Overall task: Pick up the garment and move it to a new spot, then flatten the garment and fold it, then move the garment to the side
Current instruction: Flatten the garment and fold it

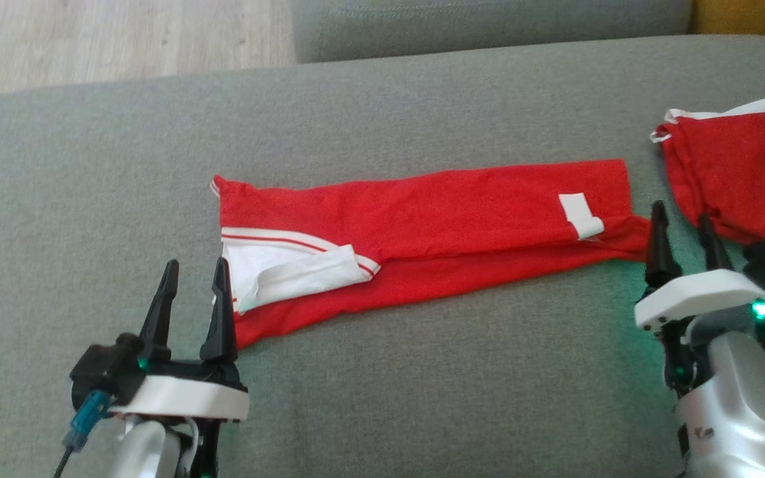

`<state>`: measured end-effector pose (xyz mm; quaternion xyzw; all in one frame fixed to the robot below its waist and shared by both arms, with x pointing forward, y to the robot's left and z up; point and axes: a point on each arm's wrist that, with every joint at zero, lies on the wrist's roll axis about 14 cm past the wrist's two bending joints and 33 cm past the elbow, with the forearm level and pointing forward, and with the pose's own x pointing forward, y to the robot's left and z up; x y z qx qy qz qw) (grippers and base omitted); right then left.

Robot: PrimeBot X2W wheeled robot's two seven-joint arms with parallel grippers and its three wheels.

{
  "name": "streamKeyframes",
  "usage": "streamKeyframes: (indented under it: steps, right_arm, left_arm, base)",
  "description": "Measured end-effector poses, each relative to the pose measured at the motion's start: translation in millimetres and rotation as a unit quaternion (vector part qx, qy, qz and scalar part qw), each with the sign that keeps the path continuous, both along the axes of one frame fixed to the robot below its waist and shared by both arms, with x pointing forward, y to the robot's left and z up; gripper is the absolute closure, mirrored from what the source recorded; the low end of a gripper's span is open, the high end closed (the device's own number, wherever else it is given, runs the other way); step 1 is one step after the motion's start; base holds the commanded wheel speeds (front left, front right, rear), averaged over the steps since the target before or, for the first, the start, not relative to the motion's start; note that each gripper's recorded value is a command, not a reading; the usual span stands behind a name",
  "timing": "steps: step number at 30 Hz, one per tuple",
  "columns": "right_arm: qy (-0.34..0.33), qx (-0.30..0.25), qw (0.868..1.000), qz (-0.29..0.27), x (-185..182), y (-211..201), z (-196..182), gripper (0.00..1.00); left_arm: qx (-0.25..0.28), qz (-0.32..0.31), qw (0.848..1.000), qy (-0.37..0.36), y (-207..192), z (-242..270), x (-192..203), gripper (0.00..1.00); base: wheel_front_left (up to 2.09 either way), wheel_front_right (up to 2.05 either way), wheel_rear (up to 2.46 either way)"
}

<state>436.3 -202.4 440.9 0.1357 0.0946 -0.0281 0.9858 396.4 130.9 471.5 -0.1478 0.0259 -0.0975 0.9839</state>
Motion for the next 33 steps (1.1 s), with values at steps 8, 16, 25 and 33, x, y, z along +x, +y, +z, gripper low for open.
streamKeyframes:
  steps: [8,16,25,33]
  right_arm:
    - [0.098,0.030,0.995,-0.010,4.5,4.6,-53.2,0.00]
    - [0.143,0.038,0.989,-0.001,5.2,15.3,-75.1,0.00]
    - [0.142,0.040,0.989,0.004,9.2,21.8,-75.1,0.58]
    - [0.133,0.037,0.990,0.003,8.9,22.0,-71.6,1.00]
  left_arm:
    - [0.003,0.011,1.000,0.012,9.4,-9.7,5.7,0.00]
    - [0.003,0.020,1.000,0.016,13.1,-13.0,9.3,0.00]
    - [-0.001,0.012,1.000,0.011,7.8,-10.2,15.1,0.00]
    - [-0.002,0.008,1.000,0.009,5.2,-8.6,15.6,0.00]
  base:
    - [0.00,0.00,0.00]
    - [0.00,0.00,0.00]
    - [0.00,0.00,0.00]
    - [0.00,0.00,0.00]
